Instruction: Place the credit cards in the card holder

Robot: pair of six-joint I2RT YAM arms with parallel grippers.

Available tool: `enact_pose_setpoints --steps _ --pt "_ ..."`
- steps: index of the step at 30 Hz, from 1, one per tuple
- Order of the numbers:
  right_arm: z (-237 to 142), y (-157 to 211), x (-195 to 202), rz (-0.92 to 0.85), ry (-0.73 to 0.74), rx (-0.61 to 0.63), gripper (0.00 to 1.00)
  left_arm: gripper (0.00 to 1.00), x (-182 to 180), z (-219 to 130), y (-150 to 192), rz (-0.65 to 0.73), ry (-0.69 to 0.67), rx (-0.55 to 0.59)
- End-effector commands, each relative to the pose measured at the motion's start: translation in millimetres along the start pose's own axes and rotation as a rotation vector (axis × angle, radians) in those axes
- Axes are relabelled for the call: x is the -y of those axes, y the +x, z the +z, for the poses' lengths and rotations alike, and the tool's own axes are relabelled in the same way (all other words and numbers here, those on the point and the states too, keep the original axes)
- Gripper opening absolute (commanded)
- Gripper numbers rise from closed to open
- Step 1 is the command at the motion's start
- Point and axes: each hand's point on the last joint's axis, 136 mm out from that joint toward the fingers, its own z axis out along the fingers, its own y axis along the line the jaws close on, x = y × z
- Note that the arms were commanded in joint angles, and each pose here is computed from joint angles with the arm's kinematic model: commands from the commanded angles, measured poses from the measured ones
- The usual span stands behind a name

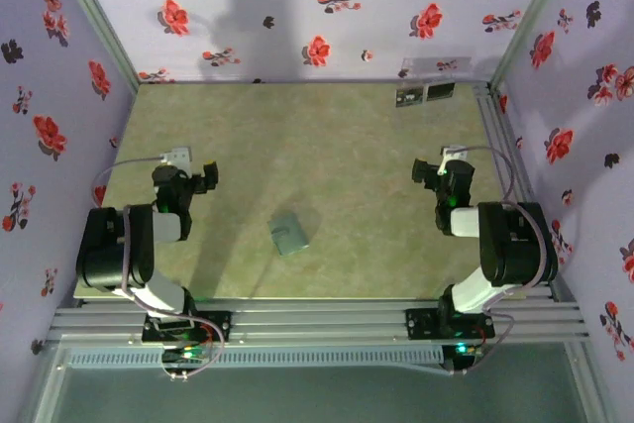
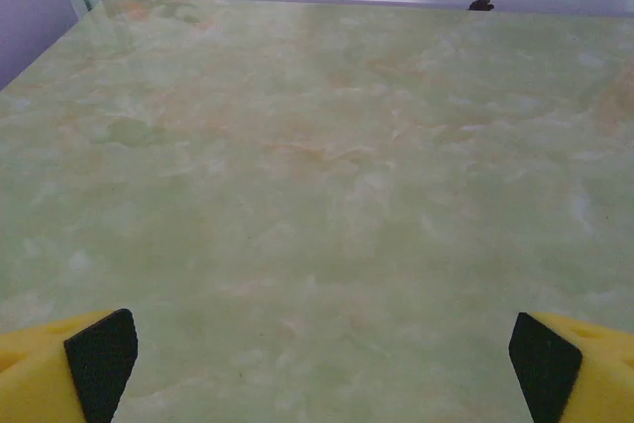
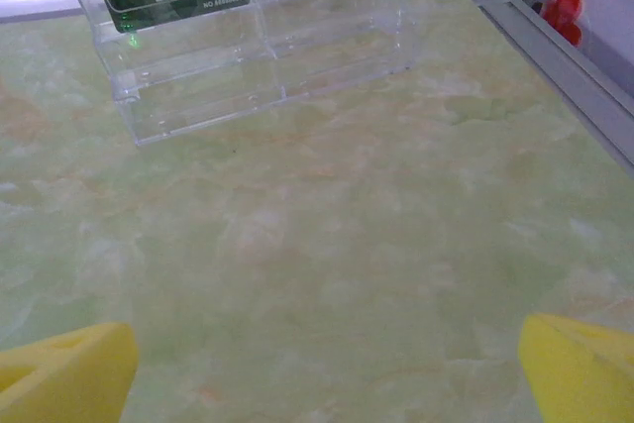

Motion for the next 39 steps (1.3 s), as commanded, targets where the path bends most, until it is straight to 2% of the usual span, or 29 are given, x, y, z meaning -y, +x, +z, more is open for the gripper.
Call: enact_pose_setpoints --steps 1,24,27,30,34,36,39 --pt "-5.7 -0.4 8.6 0.031 0.033 0.006 0.99 1.0 4.7 -5.2 -0.5 0.035 0.02 -0.001" --pt "-7.6 -2.1 14.0 0.045 0.063 0.017 0.99 1.0 -0.4 -7.1 -2.5 0.025 -0.007 0.006" --pt "-23.7 -20.8 27.3 0.064 0.145 -0.001 0.99 1.0 -0.2 -21.5 -21.1 0.026 -0.01 0.032" --pt "-47.3 -59.1 39.8 0.076 0.224 0.007 0.99 1.0 3.4 -38.7 -47.2 0.027 -0.01 0.056" --pt "-64.6 -97.3 71.3 0.244 0.421 0.032 0.99 1.0 -6.2 -67.2 -96.9 -0.148 -0.058 0.162" --pt "-58.1 -102.4 73.0 0.306 0.433 -0.011 0.99 1.0 -12.6 -79.1 -119.1 -0.258 -0.084 0.194" --pt "-20.0 -103.8 50.1 0.265 0.285 -0.141 0.99 1.0 -17.5 -94.8 -139.9 -0.369 -0.099 0.182"
